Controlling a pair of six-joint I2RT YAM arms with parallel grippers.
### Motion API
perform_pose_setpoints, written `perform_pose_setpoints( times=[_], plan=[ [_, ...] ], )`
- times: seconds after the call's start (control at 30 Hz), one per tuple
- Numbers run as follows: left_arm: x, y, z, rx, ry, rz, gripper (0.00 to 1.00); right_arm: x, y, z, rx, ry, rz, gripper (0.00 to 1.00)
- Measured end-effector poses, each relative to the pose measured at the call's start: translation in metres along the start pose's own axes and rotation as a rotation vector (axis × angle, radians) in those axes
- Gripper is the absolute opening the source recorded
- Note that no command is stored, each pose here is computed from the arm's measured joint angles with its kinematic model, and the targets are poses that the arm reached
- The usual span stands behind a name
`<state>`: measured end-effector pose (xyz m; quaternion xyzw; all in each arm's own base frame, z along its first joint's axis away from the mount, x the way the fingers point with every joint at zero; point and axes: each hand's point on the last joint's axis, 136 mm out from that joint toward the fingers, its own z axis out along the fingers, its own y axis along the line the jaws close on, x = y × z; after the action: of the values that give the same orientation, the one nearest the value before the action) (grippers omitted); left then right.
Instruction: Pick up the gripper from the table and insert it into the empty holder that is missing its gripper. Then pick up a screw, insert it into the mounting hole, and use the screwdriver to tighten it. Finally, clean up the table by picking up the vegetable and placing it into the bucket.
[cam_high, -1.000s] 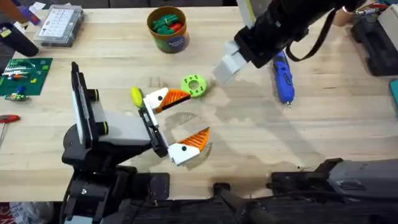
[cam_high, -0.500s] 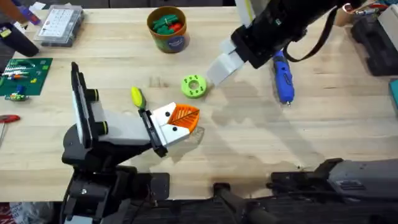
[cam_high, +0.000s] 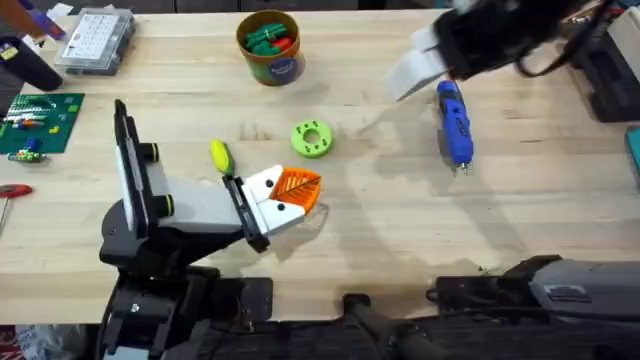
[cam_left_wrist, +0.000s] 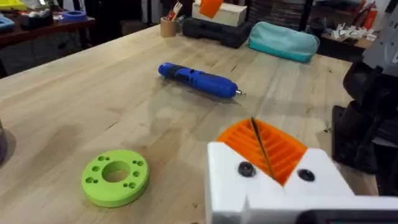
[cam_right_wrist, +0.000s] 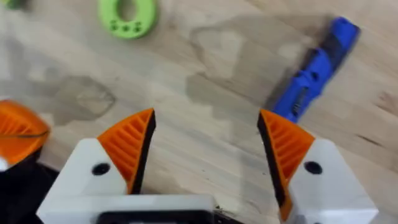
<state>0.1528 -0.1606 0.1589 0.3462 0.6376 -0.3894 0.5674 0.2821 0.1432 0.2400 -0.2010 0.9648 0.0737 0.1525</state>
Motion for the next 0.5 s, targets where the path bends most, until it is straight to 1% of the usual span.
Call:
perform_pose_setpoints(
  times=[0.23,0.37,0.5],
  plan=[
    [0.0,0.0,0.0,0.0,0.0,0.0,0.005,-0.001,-0.067,0.0,0.098,-0.028,0.183,0.975],
    [0.0,0.0,0.0,0.0,0.0,0.0,0.005,0.003,-0.101,0.013,0.14,-0.037,0.247,0.975],
    [0.0,0.0,0.0,0.0,0.0,0.001,0.005,0.01,-0.125,0.028,0.166,-0.027,0.293,0.975]
  ],
)
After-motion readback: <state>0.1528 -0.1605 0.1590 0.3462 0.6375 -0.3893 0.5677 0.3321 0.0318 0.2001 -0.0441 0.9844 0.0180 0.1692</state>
